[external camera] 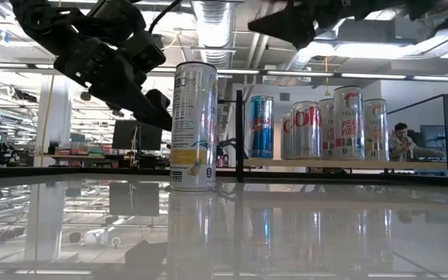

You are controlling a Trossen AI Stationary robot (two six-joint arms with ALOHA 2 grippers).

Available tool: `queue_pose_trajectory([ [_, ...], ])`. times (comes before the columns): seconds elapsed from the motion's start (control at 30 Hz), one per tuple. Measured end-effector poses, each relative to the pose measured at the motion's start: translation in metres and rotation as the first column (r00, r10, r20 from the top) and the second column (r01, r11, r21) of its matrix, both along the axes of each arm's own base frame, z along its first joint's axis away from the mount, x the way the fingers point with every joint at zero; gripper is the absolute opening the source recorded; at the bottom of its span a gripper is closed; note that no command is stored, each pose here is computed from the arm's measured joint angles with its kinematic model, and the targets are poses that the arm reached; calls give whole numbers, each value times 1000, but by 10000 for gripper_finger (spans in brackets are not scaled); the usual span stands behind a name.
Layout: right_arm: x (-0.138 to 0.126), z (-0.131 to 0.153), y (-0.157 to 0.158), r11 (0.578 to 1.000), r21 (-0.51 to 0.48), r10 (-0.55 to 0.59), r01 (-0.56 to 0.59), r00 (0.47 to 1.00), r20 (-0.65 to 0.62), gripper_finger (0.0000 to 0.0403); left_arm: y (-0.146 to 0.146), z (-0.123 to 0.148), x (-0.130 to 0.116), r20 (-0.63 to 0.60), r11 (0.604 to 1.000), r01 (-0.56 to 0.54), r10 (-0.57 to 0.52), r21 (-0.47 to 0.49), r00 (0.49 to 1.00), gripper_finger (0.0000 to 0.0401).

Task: Place canned beverage on shelf
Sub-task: Put the white-yellow soda can on the shelf aligned with the other white-yellow soda can

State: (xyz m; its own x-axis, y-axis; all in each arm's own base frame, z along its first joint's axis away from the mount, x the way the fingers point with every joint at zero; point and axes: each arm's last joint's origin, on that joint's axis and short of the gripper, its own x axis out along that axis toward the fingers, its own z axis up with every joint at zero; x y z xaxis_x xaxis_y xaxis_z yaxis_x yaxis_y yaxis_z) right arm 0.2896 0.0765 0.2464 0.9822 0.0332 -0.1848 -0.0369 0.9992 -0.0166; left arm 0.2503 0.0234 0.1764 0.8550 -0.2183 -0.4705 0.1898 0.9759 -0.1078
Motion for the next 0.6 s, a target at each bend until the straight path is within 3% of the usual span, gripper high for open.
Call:
queue_pose_trajectory([
  [0.2,1,0,4,1000,-21,-9,9,1000,12,350,-1,-8,7,0,1000,-9,9,-17,1000,322],
  [0.37,4,1,-7,998,22,-54,54,998,26,350,0,-22,14,-16,1000,-3,3,-17,1000,322],
  [0.6,23,-14,-16,995,42,-95,92,992,84,350,-1,-29,23,40,998,53,-51,-39,998,322],
])
